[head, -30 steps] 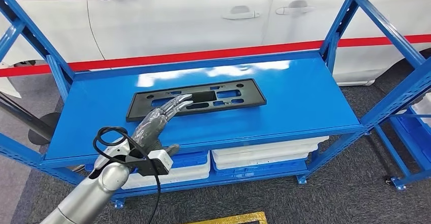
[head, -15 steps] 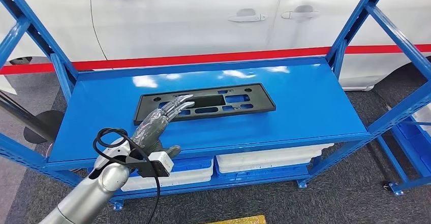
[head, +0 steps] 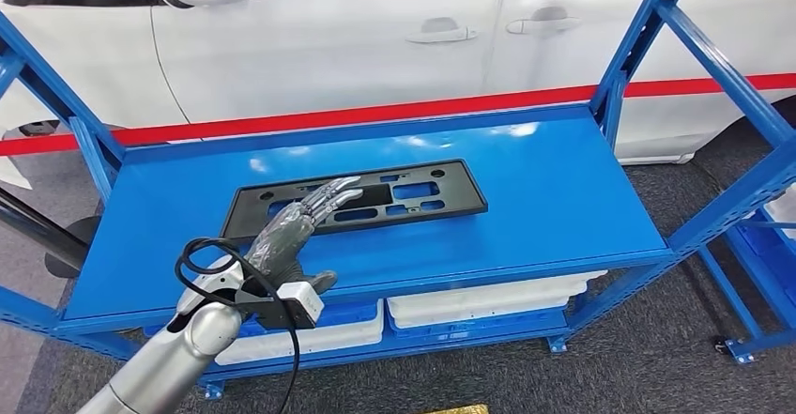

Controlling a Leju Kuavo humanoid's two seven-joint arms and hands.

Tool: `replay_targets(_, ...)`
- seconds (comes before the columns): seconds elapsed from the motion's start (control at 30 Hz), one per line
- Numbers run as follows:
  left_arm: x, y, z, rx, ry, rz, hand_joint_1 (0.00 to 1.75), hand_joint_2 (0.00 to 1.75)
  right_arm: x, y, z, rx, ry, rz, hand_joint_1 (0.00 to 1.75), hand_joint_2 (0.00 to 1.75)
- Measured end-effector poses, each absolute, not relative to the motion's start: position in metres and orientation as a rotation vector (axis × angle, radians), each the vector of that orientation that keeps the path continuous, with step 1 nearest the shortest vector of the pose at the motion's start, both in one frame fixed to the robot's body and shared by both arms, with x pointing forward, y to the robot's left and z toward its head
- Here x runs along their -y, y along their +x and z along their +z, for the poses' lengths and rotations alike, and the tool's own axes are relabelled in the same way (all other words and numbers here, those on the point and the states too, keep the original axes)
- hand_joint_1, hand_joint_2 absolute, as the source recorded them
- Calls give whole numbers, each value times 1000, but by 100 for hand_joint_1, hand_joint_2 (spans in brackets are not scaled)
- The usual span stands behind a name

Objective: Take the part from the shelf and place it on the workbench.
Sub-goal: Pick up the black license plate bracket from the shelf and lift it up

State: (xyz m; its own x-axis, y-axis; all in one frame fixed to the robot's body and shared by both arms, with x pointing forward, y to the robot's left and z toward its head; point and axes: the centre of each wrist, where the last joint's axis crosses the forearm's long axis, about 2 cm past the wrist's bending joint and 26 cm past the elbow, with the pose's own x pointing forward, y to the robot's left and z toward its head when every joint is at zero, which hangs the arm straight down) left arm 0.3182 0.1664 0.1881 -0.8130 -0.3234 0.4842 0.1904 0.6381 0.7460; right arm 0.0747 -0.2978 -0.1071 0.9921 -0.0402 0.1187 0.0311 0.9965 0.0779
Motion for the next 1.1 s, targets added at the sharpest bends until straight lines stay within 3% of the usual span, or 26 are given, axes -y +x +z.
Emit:
replay_targets(0.37,-167,320,186,2196,98,-1127,0,0,297,75,-107,118,78,-35,0,0)
replay_targets(0.5,-170,322,182,2174,123,-1108,0,175,297,75,-107,117,76,-33,0,0)
replay_targets(0.87,-186,333,181,2279,667,-1000,0,175,297,76,-107,117,67,-12,0,0)
replay_targets(1.1,-193,337,179,2302,822,-965,0,175,297,79,-106,116,64,-6,0,0)
